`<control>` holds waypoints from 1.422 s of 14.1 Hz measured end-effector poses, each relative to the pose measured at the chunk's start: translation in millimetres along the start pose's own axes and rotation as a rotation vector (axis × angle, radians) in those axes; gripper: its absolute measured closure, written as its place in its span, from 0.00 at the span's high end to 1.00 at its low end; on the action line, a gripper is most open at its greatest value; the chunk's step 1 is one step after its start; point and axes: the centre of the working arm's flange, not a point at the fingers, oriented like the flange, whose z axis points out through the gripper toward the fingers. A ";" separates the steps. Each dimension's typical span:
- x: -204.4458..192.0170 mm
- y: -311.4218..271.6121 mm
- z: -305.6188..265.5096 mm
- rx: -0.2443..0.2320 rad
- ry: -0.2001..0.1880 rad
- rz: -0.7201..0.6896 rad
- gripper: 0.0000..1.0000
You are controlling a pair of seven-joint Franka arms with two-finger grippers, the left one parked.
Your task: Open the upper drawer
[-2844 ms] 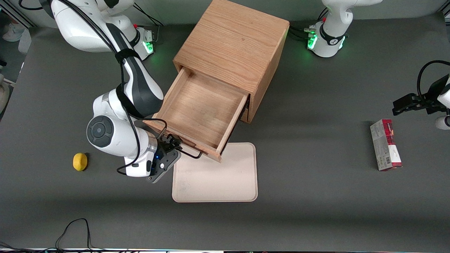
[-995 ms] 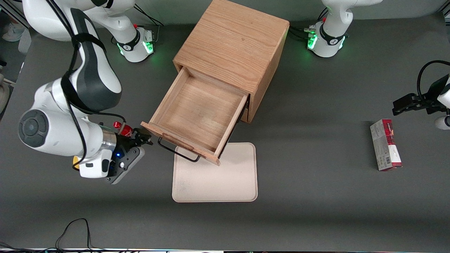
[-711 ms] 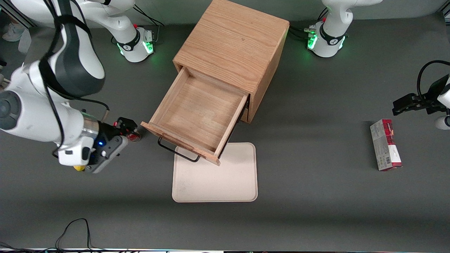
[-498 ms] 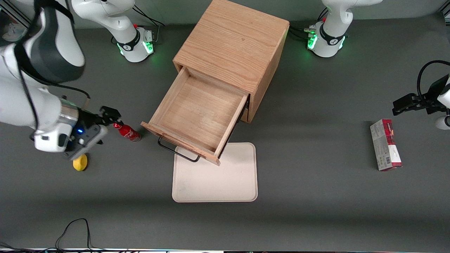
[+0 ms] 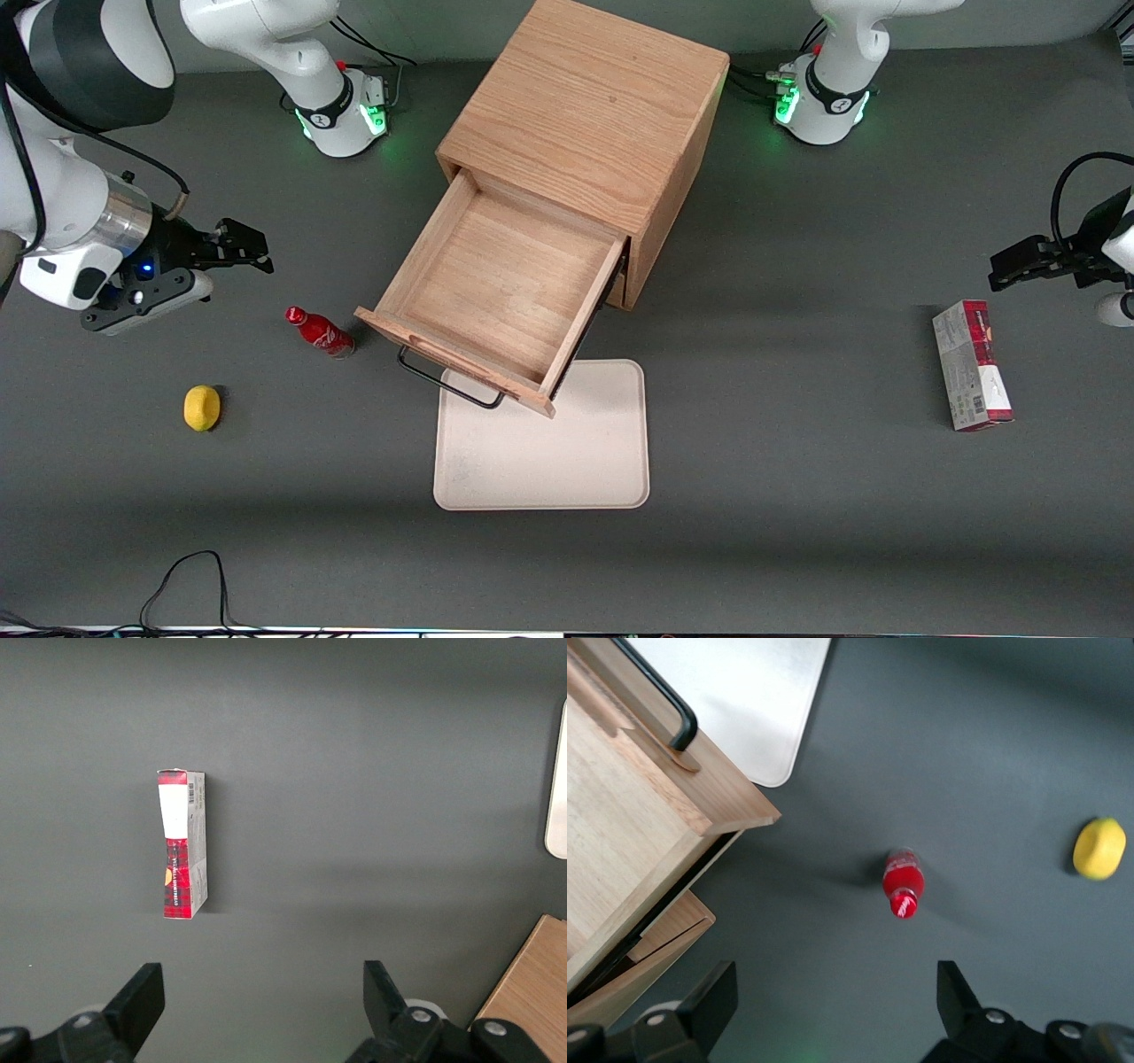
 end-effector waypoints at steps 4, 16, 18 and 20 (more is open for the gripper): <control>-8.4 21.1 -10.9 0.003 0.012 0.060 1.00; -21.7 9.2 -21.4 -0.056 -0.013 0.138 1.00; -24.9 12.8 -26.0 -0.056 -0.005 0.143 1.00; -25.3 13.3 -27.0 -0.057 -0.003 0.143 1.00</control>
